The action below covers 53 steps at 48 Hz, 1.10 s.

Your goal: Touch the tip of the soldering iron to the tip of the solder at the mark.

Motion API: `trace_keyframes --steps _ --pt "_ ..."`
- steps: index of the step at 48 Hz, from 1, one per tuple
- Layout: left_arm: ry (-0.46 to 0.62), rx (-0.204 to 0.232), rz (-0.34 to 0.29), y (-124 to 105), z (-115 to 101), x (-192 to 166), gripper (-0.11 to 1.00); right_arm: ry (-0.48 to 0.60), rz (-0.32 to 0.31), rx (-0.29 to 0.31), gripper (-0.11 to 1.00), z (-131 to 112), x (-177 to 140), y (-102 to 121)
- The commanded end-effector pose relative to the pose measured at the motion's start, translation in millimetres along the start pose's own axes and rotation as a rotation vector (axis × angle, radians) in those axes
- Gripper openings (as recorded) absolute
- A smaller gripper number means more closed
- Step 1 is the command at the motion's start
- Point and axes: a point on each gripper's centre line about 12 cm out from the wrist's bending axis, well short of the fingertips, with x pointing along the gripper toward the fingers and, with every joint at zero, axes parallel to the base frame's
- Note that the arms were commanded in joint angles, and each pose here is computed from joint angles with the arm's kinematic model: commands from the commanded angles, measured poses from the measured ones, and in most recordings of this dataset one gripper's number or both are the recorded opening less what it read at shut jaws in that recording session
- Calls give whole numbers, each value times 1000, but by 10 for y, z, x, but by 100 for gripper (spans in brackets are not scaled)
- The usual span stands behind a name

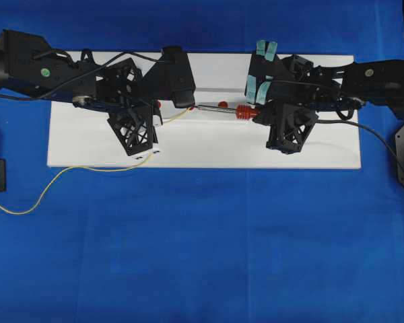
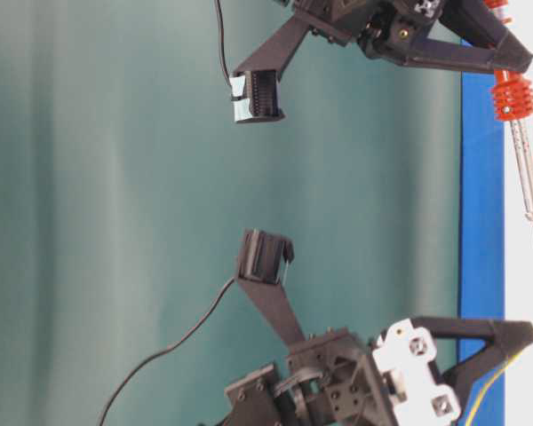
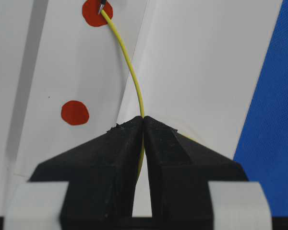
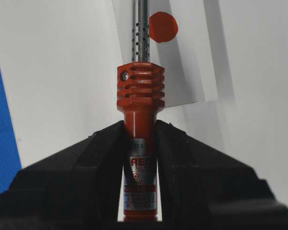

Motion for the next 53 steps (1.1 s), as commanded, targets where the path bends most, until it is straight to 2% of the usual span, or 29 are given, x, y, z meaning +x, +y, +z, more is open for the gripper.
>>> trace_keyframes --steps 1,19,28,43,53 --pt "-61 3 -7 -10 89 -203 2 -41 8 -1 6 120 -51 27" --pt "-158 0 -20 3 -61 -617 2 -41 7 -1 6 120 -47 27" --pt "-193 -11 -28 9 -157 -661 2 -41 7 -1 6 120 -47 27" --pt "-196 -28 -29 16 -165 -659 2 -44 8 -1 6 111 -72 26" --pt "-197 -31 -31 10 -164 -664 2 -87 16 -2 6 57 -300 23"
